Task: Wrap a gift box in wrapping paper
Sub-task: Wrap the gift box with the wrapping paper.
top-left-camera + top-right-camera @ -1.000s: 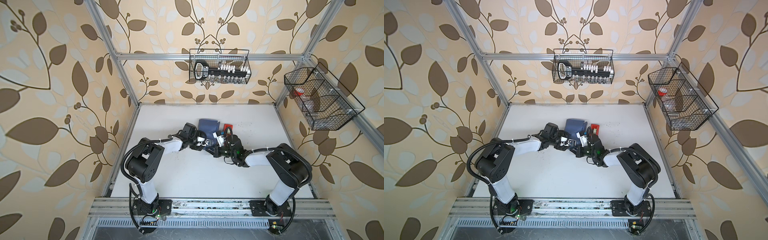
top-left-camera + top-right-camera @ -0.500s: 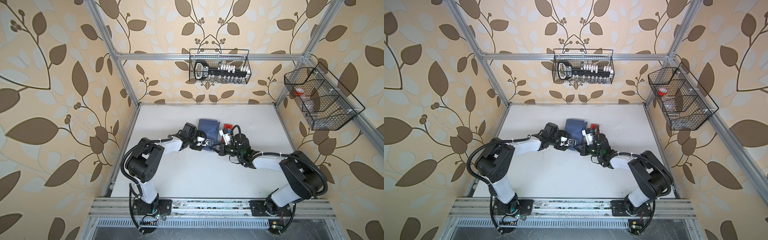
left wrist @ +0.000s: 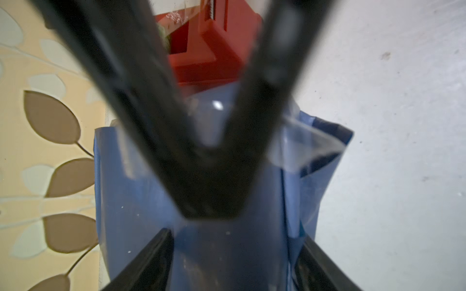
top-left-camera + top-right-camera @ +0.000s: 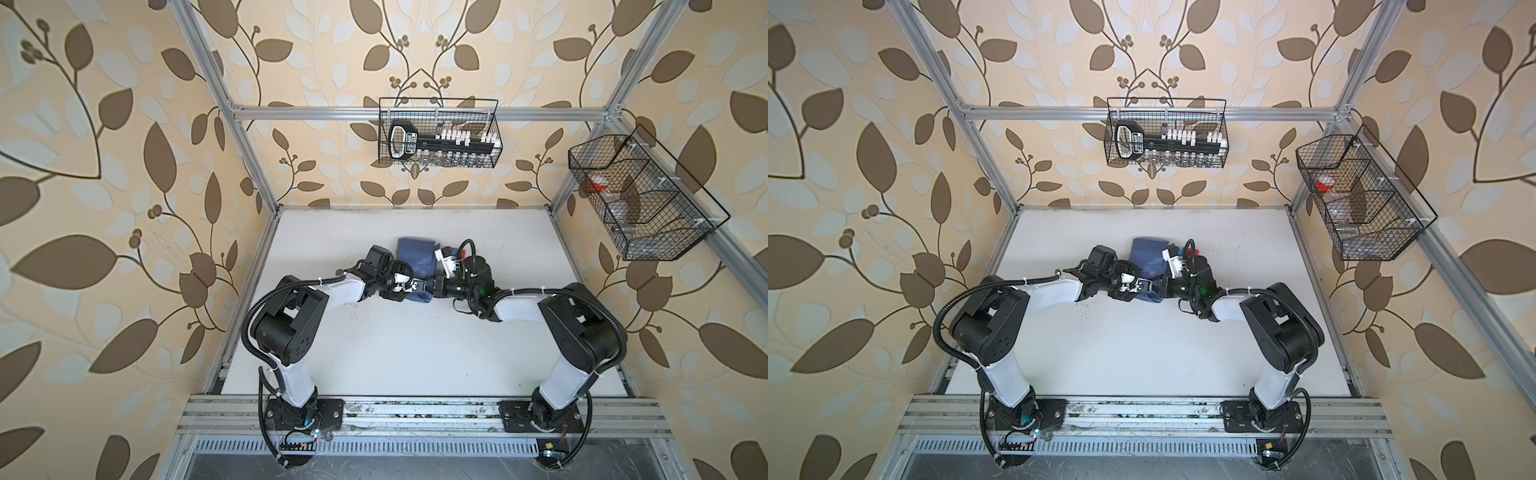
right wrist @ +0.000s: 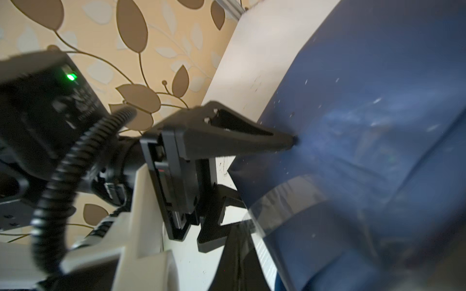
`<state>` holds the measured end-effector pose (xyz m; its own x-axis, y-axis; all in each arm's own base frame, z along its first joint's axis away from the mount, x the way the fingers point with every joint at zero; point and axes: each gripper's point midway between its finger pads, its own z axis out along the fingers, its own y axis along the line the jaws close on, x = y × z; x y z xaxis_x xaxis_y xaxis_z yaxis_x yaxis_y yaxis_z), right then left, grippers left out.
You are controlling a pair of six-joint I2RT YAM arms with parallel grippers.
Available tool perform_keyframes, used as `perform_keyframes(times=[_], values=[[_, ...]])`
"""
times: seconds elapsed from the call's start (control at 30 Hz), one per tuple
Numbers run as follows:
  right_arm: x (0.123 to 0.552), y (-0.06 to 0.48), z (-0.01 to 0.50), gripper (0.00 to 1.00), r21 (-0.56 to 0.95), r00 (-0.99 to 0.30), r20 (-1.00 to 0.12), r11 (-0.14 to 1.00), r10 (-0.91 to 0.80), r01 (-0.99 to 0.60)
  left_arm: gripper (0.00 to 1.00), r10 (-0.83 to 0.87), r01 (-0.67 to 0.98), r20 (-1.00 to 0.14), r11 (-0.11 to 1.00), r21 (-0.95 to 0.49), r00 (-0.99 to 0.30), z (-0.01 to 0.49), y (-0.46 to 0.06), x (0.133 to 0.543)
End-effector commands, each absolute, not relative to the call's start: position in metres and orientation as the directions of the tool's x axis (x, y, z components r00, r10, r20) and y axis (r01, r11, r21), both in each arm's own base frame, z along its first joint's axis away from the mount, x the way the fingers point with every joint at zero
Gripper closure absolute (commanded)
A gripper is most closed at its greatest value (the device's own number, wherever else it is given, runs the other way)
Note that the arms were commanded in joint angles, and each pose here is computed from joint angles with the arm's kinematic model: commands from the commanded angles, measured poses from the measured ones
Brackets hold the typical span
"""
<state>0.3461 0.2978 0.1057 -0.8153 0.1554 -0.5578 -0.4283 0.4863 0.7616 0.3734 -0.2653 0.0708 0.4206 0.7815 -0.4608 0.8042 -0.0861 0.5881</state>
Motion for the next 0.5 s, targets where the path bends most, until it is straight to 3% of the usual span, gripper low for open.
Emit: perform_keyframes(times=[0.0,0.47], values=[[0.341,0.316,0.113,1.0,0.769,-0.81,-0.57,0.436,0.138,-0.467,0.26,0.863,0.922,-0.419,-0.124,0.367,0.283,0.008,-0.24,0.335],[0.32,0.314,0.078,1.0,0.791,-0.851,-0.495,0.495,0.175,-0.358,0.26,0.862,0.921,-0.419,-0.125,0.368,0.285,0.007,-0.241,0.335]])
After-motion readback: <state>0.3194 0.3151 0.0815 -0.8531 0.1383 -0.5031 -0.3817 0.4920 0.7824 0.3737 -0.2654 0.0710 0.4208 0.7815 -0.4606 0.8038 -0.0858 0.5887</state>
